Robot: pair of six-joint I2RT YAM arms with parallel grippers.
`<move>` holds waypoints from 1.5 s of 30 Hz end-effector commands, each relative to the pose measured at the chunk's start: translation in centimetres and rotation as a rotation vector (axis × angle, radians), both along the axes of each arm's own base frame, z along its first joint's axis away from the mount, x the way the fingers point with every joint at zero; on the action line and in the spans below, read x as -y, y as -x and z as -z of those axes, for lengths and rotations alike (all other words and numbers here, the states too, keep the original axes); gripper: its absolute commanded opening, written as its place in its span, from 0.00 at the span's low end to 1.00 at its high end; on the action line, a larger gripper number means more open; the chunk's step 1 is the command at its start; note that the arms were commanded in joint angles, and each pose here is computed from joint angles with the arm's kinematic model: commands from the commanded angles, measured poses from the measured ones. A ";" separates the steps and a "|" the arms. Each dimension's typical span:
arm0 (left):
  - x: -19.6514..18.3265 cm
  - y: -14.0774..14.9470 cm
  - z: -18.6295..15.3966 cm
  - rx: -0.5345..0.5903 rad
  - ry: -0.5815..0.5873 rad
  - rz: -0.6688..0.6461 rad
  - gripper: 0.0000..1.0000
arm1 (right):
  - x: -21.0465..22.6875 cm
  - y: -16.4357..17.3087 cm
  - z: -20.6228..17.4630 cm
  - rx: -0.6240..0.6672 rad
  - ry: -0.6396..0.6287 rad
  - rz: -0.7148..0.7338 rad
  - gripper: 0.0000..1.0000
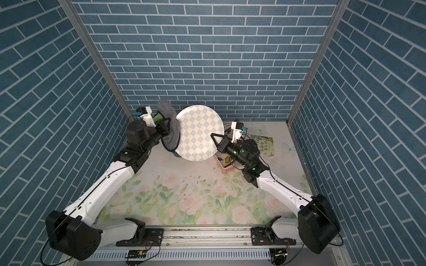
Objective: Wipe the wet plate dry
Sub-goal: Wipe the plate with towel.
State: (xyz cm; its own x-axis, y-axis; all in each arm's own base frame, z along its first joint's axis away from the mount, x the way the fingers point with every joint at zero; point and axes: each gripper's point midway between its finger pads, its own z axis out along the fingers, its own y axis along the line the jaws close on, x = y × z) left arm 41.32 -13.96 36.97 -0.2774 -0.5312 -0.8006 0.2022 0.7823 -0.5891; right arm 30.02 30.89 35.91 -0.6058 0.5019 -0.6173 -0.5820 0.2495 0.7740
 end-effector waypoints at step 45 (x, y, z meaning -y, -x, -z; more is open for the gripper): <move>17.4 2.8 -1.2 0.077 -0.332 0.418 0.00 | -0.4 4.0 -9.1 0.352 -0.011 0.017 0.00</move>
State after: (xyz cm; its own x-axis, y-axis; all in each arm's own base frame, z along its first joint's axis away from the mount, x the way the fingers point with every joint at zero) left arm 37.47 -32.55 41.48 -0.2978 -0.1660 -0.9401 0.6389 0.6970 -0.3255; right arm 30.65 32.10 35.45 -0.5280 0.4515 -0.7193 -0.5879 0.4169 0.6933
